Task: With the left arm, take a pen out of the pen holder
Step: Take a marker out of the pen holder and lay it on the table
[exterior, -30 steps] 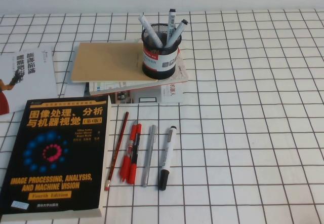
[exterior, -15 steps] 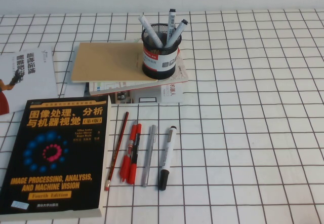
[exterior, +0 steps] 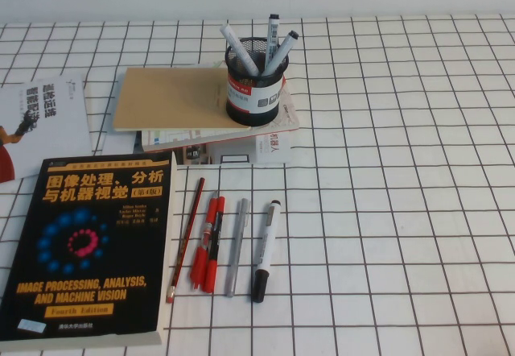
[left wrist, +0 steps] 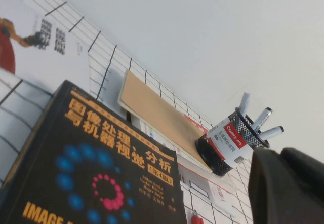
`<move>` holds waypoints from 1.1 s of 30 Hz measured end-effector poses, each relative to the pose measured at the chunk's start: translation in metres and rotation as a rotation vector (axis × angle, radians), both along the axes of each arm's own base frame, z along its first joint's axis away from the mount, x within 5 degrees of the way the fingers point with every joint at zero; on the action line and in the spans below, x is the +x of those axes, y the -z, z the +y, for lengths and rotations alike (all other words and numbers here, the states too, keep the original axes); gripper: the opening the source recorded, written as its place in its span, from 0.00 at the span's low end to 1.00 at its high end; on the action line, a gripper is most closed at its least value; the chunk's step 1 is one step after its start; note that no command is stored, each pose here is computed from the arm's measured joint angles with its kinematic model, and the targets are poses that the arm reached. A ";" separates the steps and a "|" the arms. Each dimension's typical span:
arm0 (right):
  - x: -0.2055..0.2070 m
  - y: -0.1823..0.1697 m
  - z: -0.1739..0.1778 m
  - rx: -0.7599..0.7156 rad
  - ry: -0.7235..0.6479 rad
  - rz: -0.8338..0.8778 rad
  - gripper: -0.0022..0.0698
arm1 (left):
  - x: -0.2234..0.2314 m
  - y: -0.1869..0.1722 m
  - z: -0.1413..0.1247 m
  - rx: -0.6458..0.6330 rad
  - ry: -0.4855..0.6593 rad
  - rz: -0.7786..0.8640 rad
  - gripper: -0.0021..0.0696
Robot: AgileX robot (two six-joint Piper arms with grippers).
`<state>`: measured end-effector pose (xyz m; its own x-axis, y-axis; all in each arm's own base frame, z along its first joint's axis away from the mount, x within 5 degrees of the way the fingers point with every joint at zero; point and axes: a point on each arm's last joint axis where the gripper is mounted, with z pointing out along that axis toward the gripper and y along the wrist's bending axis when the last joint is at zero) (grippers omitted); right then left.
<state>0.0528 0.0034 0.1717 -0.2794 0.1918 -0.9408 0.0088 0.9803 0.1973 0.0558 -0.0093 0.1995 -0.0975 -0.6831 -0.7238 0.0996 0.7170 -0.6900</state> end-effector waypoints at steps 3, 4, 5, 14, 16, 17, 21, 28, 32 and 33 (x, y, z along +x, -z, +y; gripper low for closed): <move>0.000 0.000 0.000 0.000 0.000 0.000 0.01 | -0.003 -0.017 -0.001 0.115 0.019 -0.038 0.03; 0.000 0.000 0.000 0.000 0.000 0.000 0.01 | -0.005 -0.023 -0.002 0.154 0.024 -0.054 0.03; 0.000 0.000 0.000 0.000 0.000 0.000 0.01 | -0.006 -0.031 -0.002 0.198 0.026 -0.079 0.03; 0.000 0.000 0.000 0.000 0.000 0.000 0.01 | -0.010 -0.044 -0.003 0.394 0.036 -0.123 0.03; 0.000 0.000 0.000 0.000 0.000 0.000 0.01 | -0.010 -0.043 -0.003 0.418 0.040 -0.119 0.03; 0.000 0.000 0.000 0.000 0.000 0.000 0.01 | -0.010 -0.043 -0.003 0.431 0.041 -0.119 0.03; 0.000 0.000 0.000 0.000 0.000 0.000 0.01 | -0.010 -0.042 -0.003 0.455 0.042 -0.121 0.03; 0.000 0.000 0.000 0.000 0.000 0.000 0.01 | -0.010 -0.042 -0.003 0.474 0.039 -0.122 0.03; 0.000 0.000 0.000 0.000 0.000 0.000 0.01 | -0.010 -0.042 -0.003 0.496 0.033 -0.122 0.03; 0.000 0.000 0.000 0.000 0.000 0.000 0.01 | -0.010 -0.042 -0.003 0.498 0.034 -0.121 0.03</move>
<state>0.0528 0.0034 0.1717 -0.2794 0.1918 -0.9408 0.0088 0.9803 0.1973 0.0456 -0.0120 0.2415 -0.0088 -0.2504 -0.9681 0.1863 0.9508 -0.2476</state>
